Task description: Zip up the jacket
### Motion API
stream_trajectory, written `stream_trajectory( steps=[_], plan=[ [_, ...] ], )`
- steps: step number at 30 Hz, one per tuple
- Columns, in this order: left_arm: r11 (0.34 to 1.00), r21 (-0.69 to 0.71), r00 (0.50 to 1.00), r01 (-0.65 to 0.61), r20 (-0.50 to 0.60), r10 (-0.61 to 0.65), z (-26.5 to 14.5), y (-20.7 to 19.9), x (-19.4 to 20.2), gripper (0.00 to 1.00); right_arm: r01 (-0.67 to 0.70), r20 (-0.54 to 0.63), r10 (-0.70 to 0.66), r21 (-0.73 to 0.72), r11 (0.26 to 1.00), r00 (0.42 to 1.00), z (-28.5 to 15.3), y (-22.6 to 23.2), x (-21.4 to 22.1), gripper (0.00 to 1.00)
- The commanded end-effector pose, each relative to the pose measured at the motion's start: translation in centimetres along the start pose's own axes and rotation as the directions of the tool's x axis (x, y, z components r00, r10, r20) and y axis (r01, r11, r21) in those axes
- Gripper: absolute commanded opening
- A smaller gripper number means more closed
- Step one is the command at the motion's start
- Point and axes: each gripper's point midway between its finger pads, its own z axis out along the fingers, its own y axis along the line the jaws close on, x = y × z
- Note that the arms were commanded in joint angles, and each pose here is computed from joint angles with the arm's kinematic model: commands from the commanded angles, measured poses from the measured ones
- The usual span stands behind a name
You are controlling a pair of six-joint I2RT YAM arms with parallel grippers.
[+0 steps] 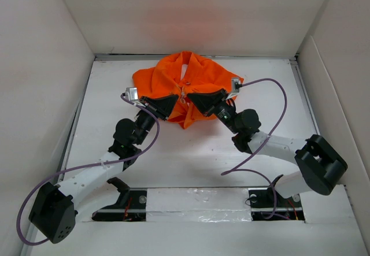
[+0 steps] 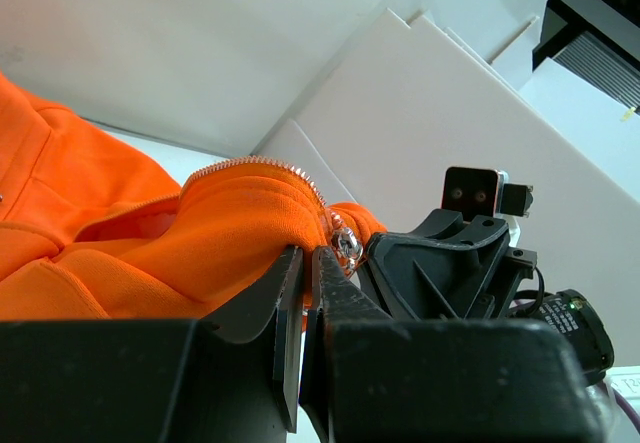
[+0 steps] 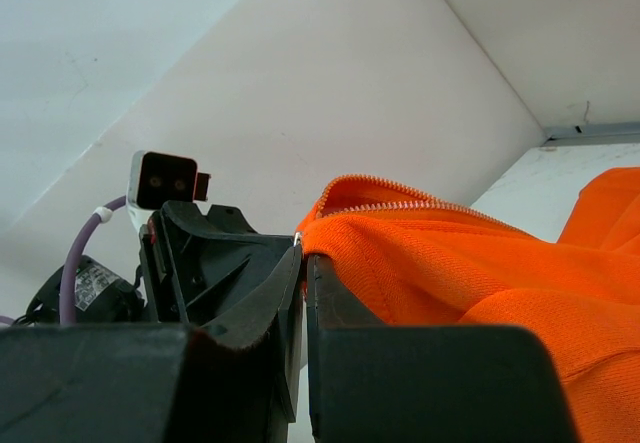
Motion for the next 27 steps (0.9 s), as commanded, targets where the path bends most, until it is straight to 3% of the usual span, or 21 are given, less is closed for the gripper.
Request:
stream_trajectory(
  steps=[1, 27],
  plan=[
    [0.993, 0.122, 0.997, 0.006, 0.081, -0.016, -0.07, -3.30, -2.43, 0.00, 0.029, 0.107, -0.019, -0.092, 0.995, 0.994, 0.06, 2.89, -2.73, 0.00],
    [0.994, 0.105, 0.997, 0.017, 0.075, -0.025, 0.11, -2.83, -2.12, 0.00, 0.057, 0.117, -0.044, -0.110, 0.992, 0.992, -0.31, 3.61, -3.24, 0.00]
  ],
)
